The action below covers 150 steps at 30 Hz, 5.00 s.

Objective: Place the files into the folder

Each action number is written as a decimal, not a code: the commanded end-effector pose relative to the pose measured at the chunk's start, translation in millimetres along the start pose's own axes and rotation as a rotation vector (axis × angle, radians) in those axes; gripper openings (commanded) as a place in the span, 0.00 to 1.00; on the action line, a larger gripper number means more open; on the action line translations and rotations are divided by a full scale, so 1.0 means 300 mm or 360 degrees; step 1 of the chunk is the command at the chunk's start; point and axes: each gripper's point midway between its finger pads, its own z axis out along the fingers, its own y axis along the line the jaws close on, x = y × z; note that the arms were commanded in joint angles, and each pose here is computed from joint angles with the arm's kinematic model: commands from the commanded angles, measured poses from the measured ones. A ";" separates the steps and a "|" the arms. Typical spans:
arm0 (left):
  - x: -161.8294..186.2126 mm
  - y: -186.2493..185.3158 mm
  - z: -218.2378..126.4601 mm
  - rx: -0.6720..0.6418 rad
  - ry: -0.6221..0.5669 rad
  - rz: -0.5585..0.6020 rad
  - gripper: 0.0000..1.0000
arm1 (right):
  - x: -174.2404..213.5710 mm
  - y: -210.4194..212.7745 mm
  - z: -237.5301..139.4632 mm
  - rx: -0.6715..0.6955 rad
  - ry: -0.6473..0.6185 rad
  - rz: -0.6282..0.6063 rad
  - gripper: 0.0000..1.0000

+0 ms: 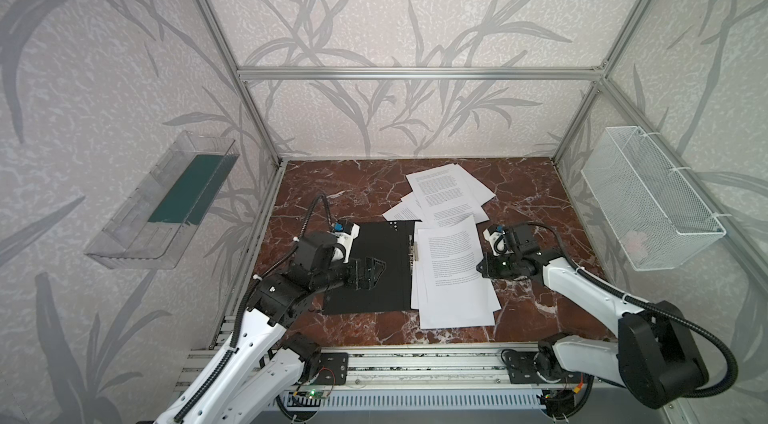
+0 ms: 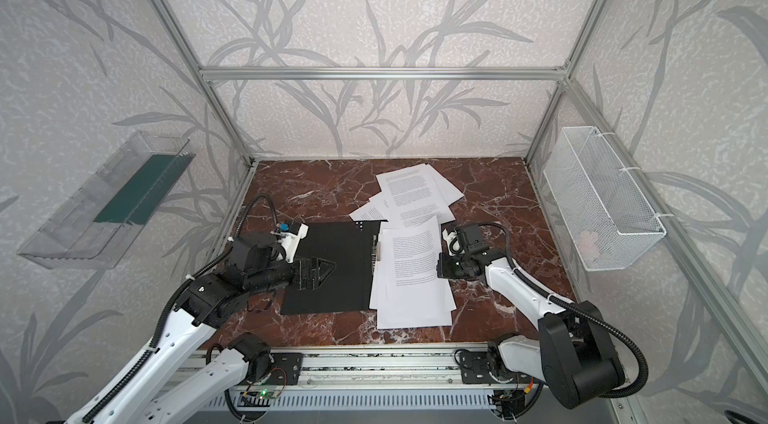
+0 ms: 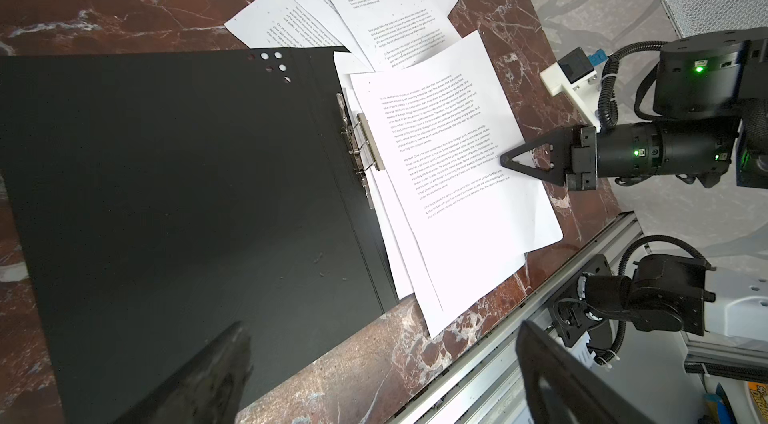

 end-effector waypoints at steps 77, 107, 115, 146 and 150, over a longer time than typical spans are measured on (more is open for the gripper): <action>0.002 -0.013 -0.029 0.0051 -0.0054 0.0023 0.99 | -0.489 -0.084 0.141 0.0013 -0.0388 0.0677 0.99; -0.006 -0.018 -0.045 0.0066 -0.0090 0.0035 0.99 | -1.064 0.214 0.504 -0.0554 -0.0426 0.0775 0.99; -0.005 -0.015 -0.043 0.0061 -0.0091 0.0032 0.99 | -1.110 0.316 0.431 -0.0479 -0.0398 0.0565 0.99; -0.010 -0.016 -0.043 0.0071 -0.0093 0.0020 0.99 | 0.369 0.105 -0.161 -0.0028 0.0025 0.0001 0.96; -0.012 -0.007 -0.047 0.0049 -0.0110 0.0018 0.99 | 0.442 0.085 -0.141 0.0052 0.0072 -0.0016 0.99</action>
